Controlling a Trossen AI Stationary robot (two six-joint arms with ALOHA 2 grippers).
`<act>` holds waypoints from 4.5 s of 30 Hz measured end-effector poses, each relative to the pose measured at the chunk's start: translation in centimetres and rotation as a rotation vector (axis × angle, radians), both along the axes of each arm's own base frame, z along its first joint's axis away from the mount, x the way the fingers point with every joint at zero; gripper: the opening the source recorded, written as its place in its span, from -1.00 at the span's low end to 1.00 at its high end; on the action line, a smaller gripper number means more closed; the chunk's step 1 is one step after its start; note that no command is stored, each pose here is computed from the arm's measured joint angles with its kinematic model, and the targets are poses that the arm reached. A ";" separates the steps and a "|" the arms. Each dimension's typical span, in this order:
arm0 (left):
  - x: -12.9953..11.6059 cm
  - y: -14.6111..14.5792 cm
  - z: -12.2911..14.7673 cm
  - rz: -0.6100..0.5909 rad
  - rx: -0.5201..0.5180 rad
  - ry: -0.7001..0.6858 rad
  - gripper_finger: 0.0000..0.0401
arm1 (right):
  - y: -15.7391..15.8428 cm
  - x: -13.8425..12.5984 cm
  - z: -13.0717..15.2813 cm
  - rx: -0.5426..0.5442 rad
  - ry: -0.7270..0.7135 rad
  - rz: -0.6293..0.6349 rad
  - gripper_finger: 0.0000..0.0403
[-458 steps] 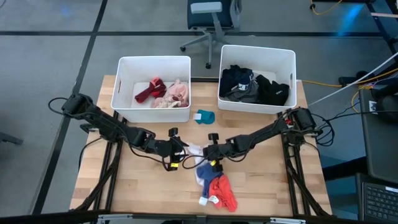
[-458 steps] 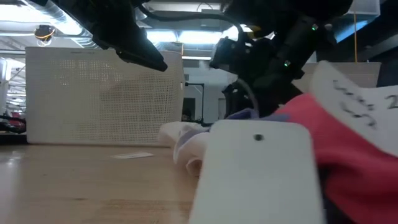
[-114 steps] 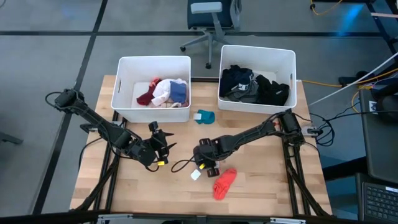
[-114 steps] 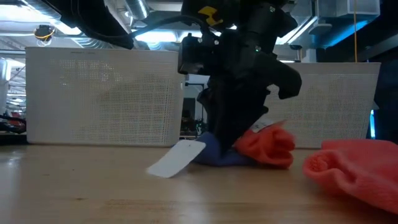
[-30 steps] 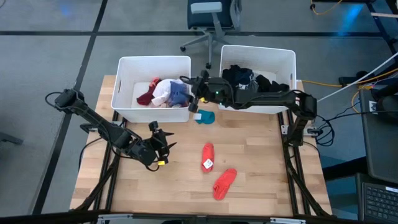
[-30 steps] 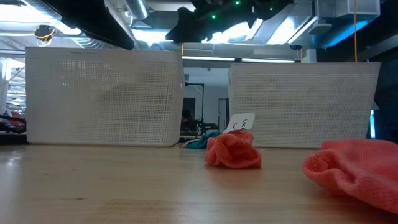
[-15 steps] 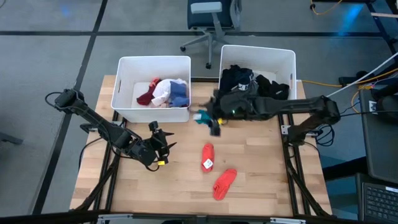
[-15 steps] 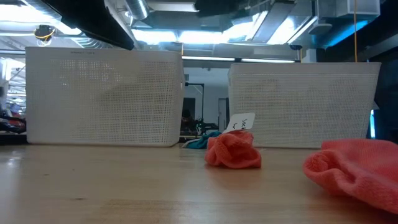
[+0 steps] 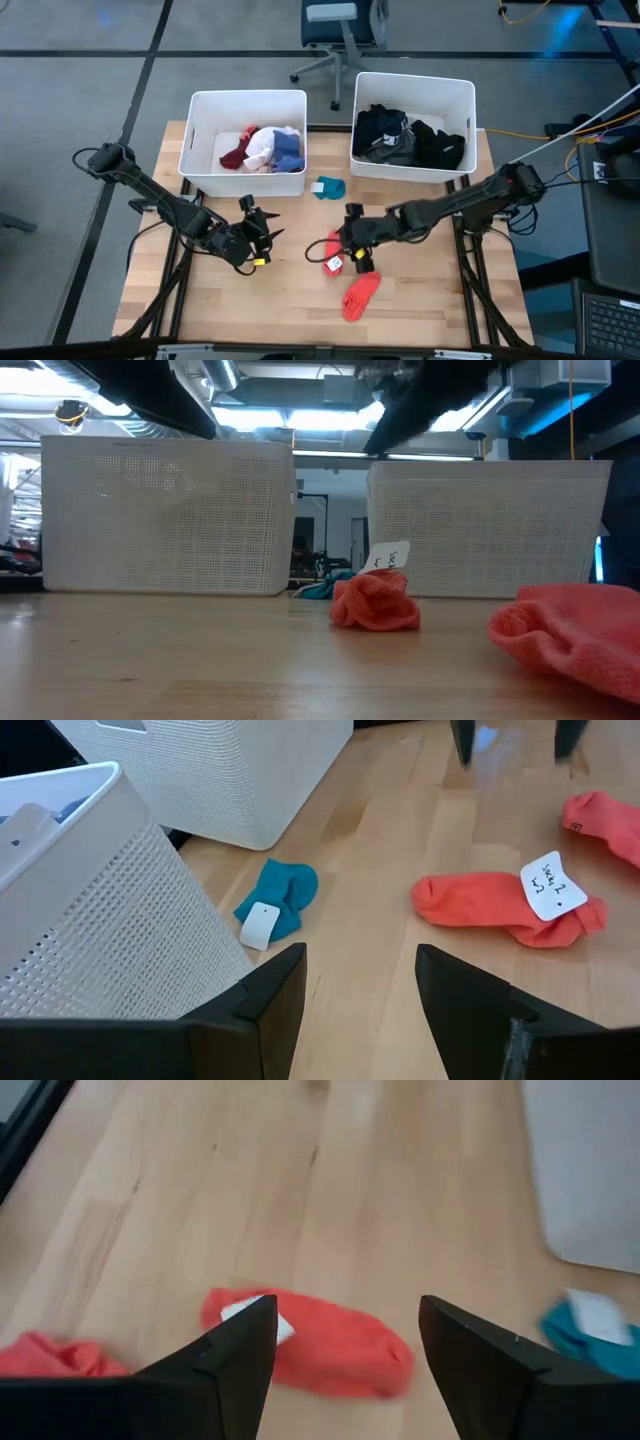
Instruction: Sort clothes
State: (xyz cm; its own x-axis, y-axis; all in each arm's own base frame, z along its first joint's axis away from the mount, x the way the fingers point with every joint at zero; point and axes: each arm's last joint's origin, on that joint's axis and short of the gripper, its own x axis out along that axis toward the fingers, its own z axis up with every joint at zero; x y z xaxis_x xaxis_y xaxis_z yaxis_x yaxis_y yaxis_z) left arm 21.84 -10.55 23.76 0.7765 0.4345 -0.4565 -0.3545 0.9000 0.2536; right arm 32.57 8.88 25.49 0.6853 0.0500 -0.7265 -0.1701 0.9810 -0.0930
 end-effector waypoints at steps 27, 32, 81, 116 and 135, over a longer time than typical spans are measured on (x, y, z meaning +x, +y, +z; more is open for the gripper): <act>0.2 0.1 0.1 0.002 -0.002 -0.014 -0.10 | 0.8 2.0 -13.6 -0.004 0.127 -0.005 -0.24; 0.2 0.1 0.1 0.002 -0.003 -0.015 -0.10 | 0.7 2.0 -13.7 -0.036 0.127 0.010 -0.77; 0.2 0.1 0.1 -0.001 0.006 -0.005 -0.10 | -12.8 11.5 11.7 -0.322 -0.400 -0.159 -0.90; 0.1 0.1 0.0 -0.008 0.020 0.008 -0.10 | -19.4 11.7 9.3 -0.266 -0.332 -0.352 0.27; 0.1 0.1 0.0 -0.006 0.017 0.006 -0.10 | 0.8 2.0 9.9 -0.075 0.207 0.003 0.26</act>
State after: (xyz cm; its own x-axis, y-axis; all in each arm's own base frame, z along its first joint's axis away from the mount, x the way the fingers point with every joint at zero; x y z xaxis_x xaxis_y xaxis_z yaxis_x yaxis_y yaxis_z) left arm 21.94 -10.42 23.80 0.7762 0.4377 -0.4538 -0.3478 0.8976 0.2709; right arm 34.60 9.73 35.38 0.5215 -0.0078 -0.8532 -0.1964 0.9720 -0.1289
